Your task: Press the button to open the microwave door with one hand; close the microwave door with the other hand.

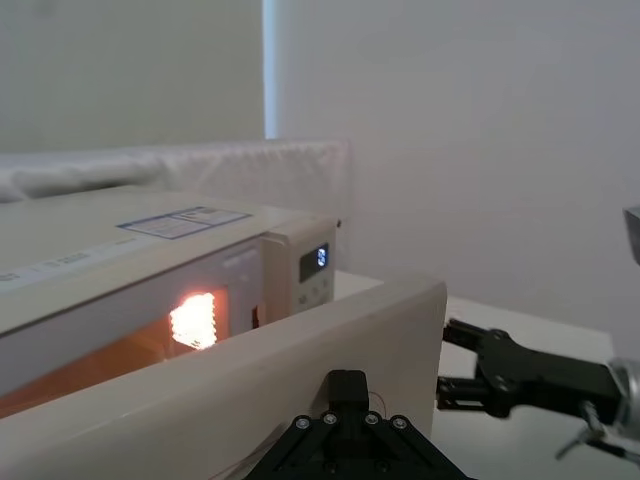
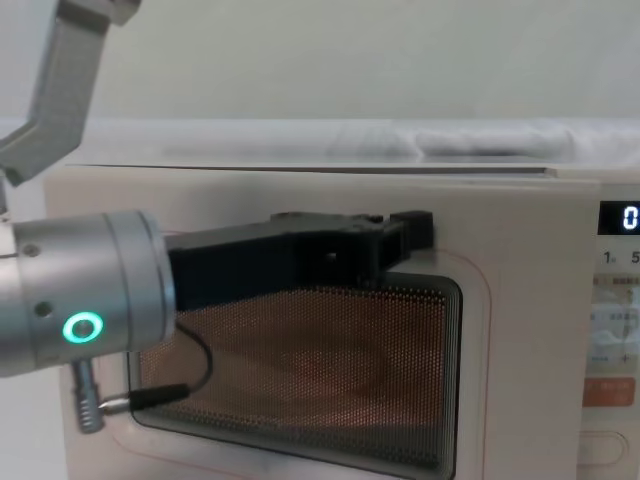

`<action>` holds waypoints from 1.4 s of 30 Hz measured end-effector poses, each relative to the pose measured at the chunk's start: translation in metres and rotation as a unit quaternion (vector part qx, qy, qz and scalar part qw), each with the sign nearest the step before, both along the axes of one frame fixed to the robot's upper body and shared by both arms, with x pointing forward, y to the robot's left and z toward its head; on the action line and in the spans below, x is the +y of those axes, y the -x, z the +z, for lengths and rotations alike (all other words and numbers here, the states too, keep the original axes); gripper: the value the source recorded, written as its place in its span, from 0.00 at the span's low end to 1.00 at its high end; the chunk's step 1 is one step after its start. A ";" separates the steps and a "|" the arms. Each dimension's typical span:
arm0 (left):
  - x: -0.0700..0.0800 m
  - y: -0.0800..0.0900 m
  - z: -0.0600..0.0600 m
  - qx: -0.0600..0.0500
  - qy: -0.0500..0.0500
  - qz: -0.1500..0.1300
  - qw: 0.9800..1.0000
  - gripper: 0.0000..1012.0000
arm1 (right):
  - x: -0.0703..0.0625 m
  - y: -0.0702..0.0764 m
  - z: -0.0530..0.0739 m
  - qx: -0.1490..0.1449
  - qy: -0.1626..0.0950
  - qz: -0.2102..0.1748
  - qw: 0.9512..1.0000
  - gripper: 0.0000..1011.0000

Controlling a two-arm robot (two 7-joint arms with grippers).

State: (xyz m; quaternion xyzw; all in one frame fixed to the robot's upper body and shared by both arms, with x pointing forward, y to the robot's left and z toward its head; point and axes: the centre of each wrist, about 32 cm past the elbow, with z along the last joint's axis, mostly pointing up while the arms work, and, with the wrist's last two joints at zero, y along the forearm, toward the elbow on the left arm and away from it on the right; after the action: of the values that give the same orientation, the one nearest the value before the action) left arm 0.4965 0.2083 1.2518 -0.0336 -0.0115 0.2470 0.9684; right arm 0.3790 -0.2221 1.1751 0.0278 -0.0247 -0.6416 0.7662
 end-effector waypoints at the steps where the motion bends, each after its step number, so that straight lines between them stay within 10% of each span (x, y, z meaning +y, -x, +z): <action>1: -0.002 -0.003 0.000 0.002 0.005 0.004 1.000 0.00 | 0.000 0.000 0.000 0.000 0.000 0.000 1.000 0.99; 16: -0.016 -0.018 -0.001 0.005 0.006 0.044 0.999 0.00 | 0.000 0.000 0.000 0.000 0.000 0.000 1.000 0.99; 25: -0.023 -0.024 -0.001 0.002 -0.010 0.106 0.994 0.00 | 0.000 0.000 0.000 0.000 0.000 0.000 1.000 0.99; 42: -0.036 -0.023 -0.002 0.002 0.016 0.163 0.986 0.00 | 0.000 0.000 0.000 0.000 0.000 0.000 1.000 0.99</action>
State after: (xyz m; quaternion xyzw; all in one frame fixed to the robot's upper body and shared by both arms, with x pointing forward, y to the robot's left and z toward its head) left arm 0.5198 0.1726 1.2501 -0.0467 -0.0109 0.4017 0.9145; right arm 0.3790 -0.2221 1.1751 0.0277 -0.0247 -0.6415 0.7662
